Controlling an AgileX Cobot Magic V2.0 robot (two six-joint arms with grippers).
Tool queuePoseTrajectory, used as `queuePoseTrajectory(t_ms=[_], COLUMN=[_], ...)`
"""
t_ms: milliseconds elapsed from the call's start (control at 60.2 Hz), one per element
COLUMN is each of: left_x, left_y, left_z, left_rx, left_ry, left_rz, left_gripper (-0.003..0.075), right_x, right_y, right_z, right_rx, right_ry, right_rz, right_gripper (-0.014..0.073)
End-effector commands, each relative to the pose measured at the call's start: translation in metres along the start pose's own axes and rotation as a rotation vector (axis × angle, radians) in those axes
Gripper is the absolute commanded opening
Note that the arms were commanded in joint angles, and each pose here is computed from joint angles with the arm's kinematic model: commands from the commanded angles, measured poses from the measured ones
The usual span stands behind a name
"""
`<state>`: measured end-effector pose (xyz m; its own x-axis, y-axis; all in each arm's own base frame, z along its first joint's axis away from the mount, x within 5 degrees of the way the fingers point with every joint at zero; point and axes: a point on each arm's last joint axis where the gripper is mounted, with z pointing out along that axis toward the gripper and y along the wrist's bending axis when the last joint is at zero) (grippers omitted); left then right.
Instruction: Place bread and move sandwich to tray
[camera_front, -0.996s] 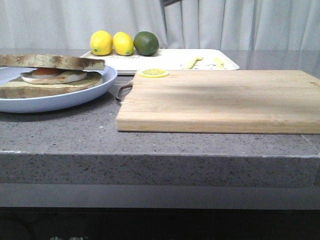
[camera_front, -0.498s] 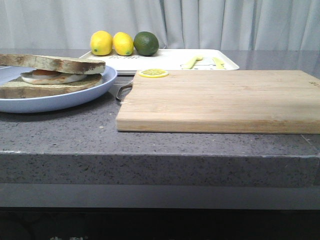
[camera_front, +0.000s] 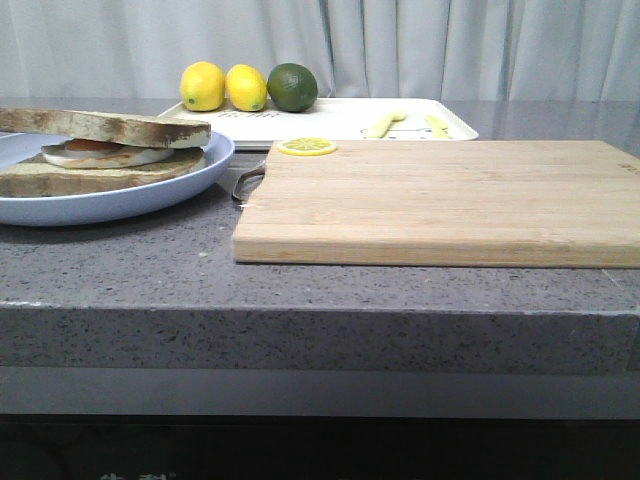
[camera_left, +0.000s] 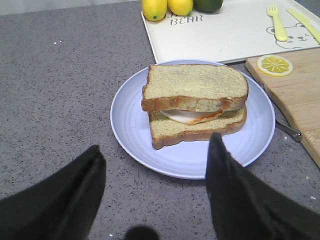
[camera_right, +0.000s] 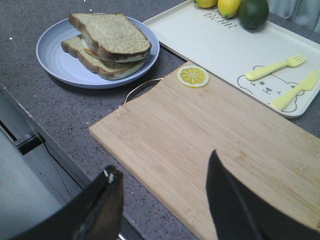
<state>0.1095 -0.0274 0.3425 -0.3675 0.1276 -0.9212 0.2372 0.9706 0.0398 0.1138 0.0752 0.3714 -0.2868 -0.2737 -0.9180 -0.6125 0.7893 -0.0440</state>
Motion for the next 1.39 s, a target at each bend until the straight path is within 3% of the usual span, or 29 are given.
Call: queuePoseTrajectory(t_ms=[0,116,249,382,598,847,1079,1378], left_x=[-0.016,-0.023,-0.034,-0.044,-0.058,-0.059,-0.052,-0.030], left_y=[-0.001,0.000,0.003,0.007,0.037,0.061,0.087,0.097], left_z=[-0.005,-0.010,-0.006,0.017,0.061,0.103,0.139,0.182], left_rx=[0.018,0.007,-0.028,-0.070,-0.177,-0.001,0.083,0.164], left_ry=[-0.085,-0.032,0.119,0.227,0.326,0.356,0.360,0.418], left_rz=[-0.009,-0.011,0.002,-0.009,-0.124,-0.273,-0.415,-0.537], left_gripper=[0.0432,0.0432,0.0432,0.0432,0.0432,0.0432,0.0432,0.0432], right_x=[-0.010,-0.010,-0.009,-0.009,-0.009,-0.009,-0.009,-0.009], right_y=[-0.002,-0.002,-0.002,-0.002,-0.002,-0.002,-0.002,-0.002], right_z=[-0.009,-0.010,-0.010,-0.010,-0.010,-0.010,-0.010,-0.010], right_rx=[0.036,0.036,0.035,0.035,0.035,0.035,0.035,0.035], right_ry=[-0.129,-0.131,-0.126,-0.126,-0.126,-0.126,-0.126,-0.126], right_rz=[-0.019,-0.019,-0.019,-0.019,-0.019,-0.019,-0.019,-0.019], right_gripper=[0.0402,0.0402,0.0402,0.0402,0.0402,0.0402,0.0402,0.0402])
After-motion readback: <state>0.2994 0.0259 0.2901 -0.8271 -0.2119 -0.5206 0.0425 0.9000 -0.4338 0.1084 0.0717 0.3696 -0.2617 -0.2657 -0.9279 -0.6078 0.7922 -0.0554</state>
